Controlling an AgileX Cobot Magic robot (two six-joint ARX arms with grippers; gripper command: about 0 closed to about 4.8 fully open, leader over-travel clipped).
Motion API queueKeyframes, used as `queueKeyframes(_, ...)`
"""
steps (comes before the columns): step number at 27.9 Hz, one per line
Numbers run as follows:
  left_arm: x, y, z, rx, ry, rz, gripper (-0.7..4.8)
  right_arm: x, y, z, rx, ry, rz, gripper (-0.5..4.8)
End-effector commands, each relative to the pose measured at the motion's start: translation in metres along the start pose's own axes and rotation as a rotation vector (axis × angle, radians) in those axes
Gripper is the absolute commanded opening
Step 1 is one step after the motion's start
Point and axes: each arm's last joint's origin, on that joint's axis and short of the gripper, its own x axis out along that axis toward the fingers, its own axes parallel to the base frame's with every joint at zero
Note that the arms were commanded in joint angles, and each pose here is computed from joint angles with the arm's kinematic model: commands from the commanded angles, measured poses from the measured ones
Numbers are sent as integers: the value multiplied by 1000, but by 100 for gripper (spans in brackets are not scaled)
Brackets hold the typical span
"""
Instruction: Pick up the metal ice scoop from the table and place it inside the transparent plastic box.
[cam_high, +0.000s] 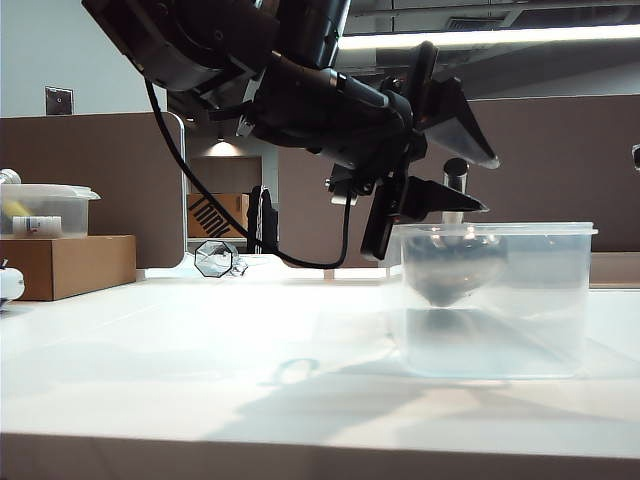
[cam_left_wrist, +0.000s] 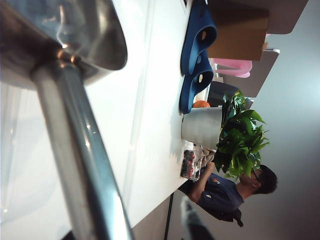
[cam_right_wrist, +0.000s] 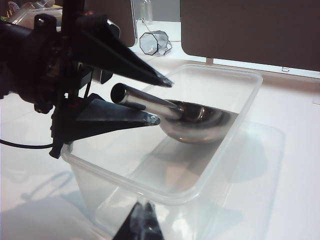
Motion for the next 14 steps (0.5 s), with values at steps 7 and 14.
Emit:
queueKeyframes(7, 0, -7, -4, -29, 151, -78, 220, 0, 0, 1, -4, -11, 3, -1)
queueKeyframes(14, -2, -13, -8, -44, 294, -132, 220, 0, 0, 1, -4, -12, 3, -1)
